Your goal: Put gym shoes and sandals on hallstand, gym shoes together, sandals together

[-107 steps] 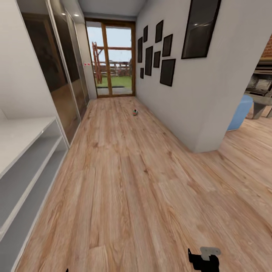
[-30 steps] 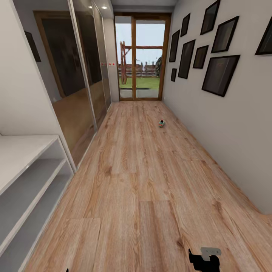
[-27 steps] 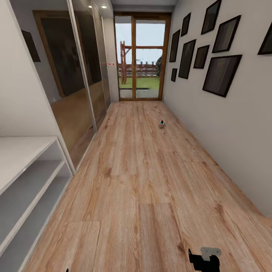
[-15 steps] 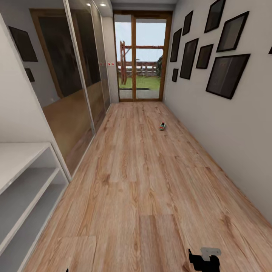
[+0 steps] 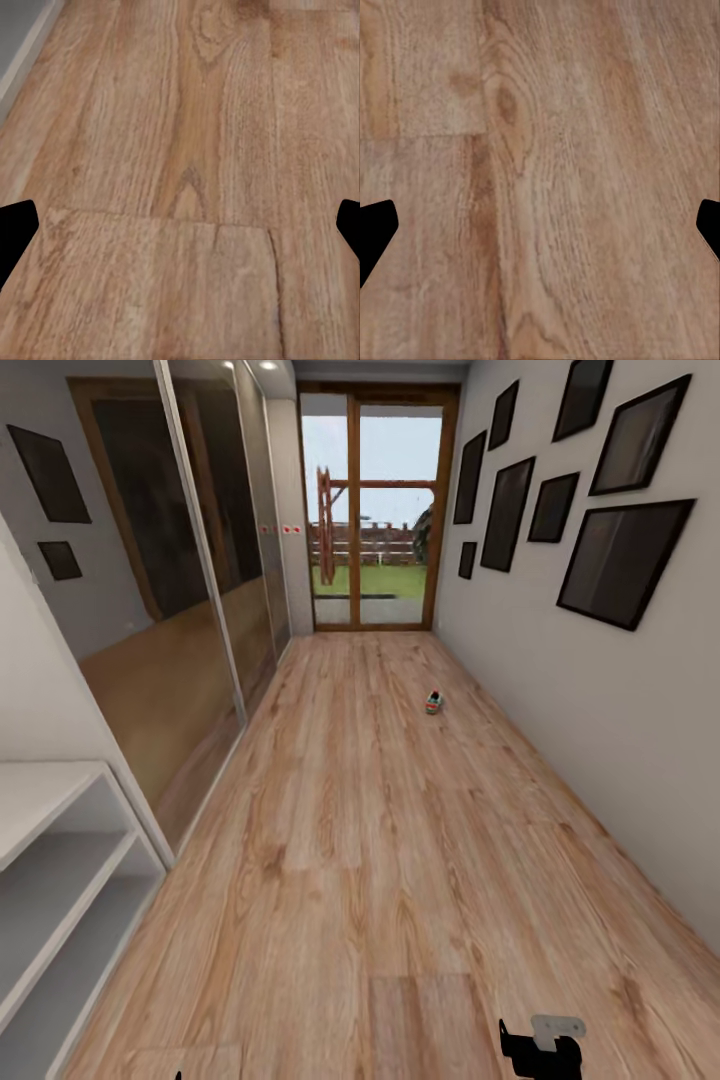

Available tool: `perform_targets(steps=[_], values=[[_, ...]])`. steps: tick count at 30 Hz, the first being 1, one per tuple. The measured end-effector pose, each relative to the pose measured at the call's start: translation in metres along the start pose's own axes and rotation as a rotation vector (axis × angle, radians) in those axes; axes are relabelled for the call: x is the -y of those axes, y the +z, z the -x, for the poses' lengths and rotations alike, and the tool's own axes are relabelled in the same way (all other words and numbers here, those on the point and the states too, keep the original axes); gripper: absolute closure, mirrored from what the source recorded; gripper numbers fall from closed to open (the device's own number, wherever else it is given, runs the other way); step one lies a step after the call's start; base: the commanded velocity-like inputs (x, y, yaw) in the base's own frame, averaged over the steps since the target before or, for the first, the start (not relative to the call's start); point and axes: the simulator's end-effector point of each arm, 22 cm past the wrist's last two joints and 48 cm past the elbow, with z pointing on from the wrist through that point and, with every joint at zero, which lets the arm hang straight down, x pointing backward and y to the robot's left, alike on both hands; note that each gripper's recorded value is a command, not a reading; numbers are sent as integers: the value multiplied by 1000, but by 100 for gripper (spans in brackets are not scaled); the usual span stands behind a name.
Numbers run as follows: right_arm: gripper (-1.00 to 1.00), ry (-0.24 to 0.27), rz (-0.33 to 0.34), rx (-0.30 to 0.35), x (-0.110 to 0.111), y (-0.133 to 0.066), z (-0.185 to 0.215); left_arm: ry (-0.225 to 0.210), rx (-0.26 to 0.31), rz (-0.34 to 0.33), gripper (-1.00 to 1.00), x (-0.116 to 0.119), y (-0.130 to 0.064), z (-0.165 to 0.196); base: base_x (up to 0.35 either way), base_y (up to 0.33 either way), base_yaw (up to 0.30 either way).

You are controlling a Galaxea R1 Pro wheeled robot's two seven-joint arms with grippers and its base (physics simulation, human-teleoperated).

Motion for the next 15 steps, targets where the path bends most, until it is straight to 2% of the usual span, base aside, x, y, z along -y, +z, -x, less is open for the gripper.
perform_targets(steps=[15], values=[[-100, 0, 0, -1, 0, 0, 0, 0, -2, 0, -100, 0, 0, -1, 339, 0, 0]])
